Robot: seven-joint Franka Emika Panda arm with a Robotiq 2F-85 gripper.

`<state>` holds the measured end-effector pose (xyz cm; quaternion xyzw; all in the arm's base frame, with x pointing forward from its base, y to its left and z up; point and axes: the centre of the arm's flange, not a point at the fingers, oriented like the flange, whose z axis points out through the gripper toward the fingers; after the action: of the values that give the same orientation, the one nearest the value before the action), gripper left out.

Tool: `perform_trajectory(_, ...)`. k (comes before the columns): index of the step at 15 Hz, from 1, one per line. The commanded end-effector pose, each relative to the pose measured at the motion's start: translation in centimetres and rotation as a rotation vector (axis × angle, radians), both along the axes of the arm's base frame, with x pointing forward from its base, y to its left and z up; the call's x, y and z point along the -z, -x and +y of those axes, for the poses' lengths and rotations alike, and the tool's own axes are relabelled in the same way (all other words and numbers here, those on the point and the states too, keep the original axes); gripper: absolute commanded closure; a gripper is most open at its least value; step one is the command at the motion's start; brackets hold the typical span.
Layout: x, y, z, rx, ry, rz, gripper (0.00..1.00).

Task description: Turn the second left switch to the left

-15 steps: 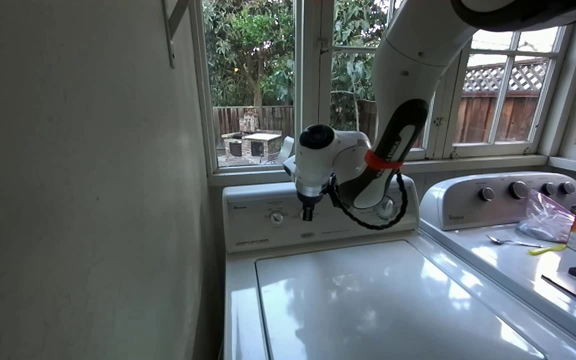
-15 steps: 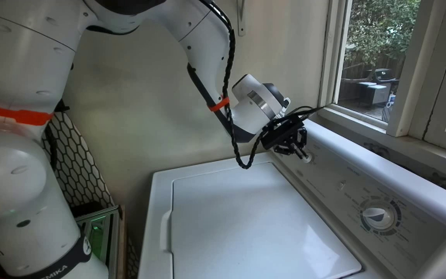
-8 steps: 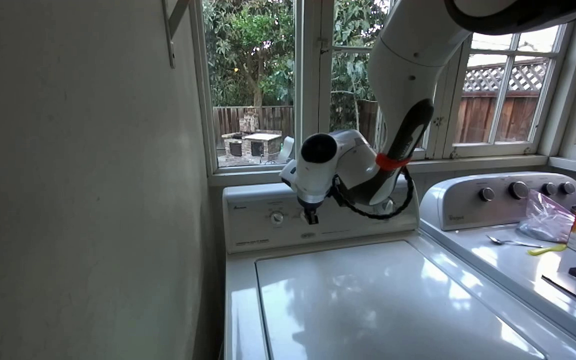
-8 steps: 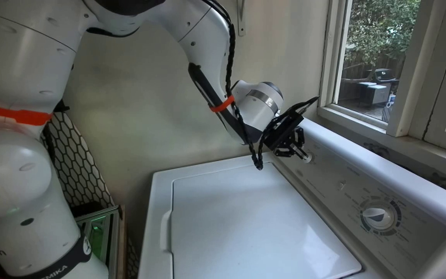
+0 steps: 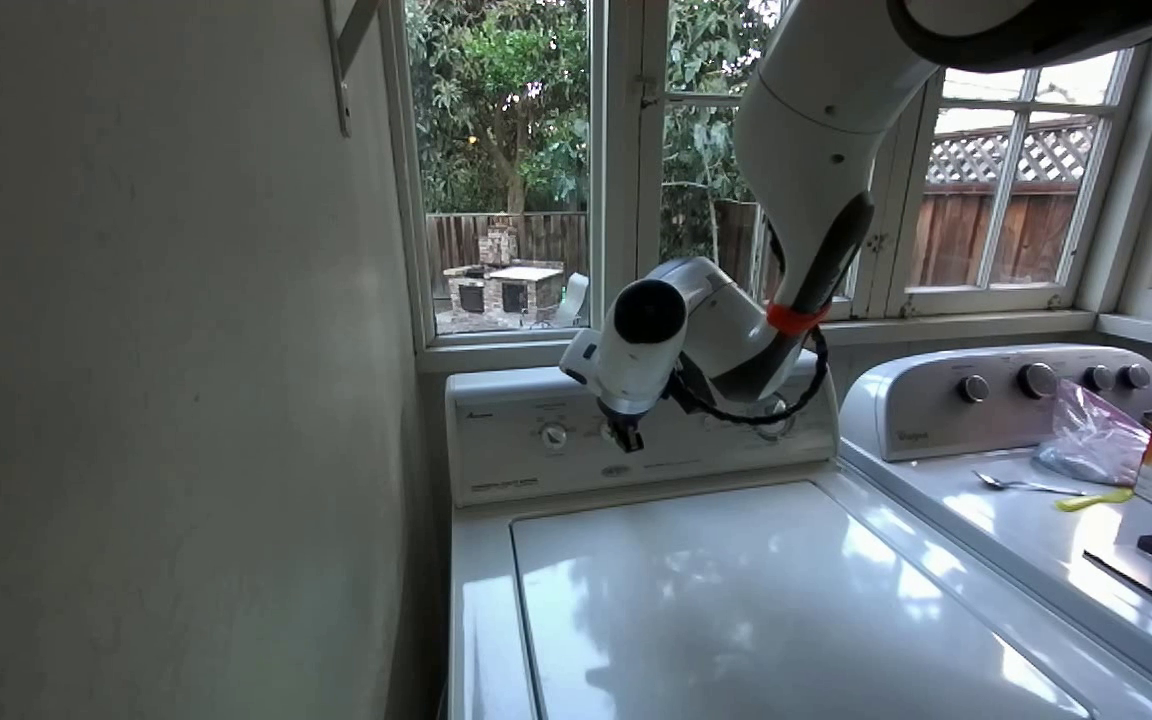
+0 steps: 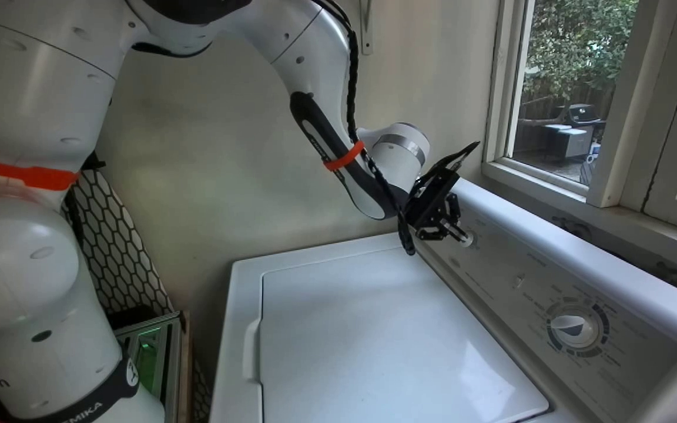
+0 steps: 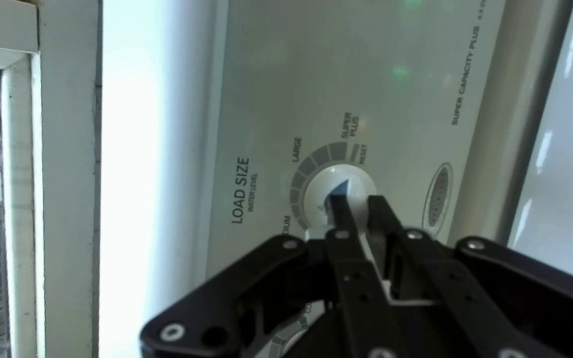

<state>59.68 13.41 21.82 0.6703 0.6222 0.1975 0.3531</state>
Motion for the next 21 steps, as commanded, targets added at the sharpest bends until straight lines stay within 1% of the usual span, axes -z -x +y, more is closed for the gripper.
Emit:
perform_trajectory(1,-0.7,1.4,0.8,-0.066,-0.001,-0.035,0.97)
perform_trajectory(2,-0.7,1.4,0.8,-0.068,0.0,-0.037,0.97)
perform_trajectory(3,-0.7,1.4,0.8,-0.057,-0.004,-0.035,0.61)
perform_trajectory(4,-0.8,1.4,0.8,-0.057,-0.005,-0.043,0.59)
perform_trajectory(5,-1.4,1.3,1.0,-0.046,-0.016,-0.041,0.53)
perform_trajectory(8,-3.7,1.8,1.7,0.035,-0.078,-0.004,0.3)
perform_trajectory(10,-5.1,2.0,1.1,0.101,-0.107,0.007,0.16)
perform_trajectory(12,-6.6,2.1,-0.2,0.212,-0.131,0.041,0.01)
perform_trajectory(14,-8.4,2.1,-1.6,0.323,-0.157,0.07,0.0)
perform_trajectory(16,-11.0,1.8,-3.4,0.423,-0.2,0.111,0.0)
perform_trajectory(18,-13.0,1.8,-5.9,0.533,-0.22,0.143,0.0)
perform_trajectory(19,-13.9,1.7,-7.3,0.591,-0.215,0.156,0.0)
perform_trajectory(21,-15.5,2.0,-9.7,0.701,-0.231,0.205,0.0)
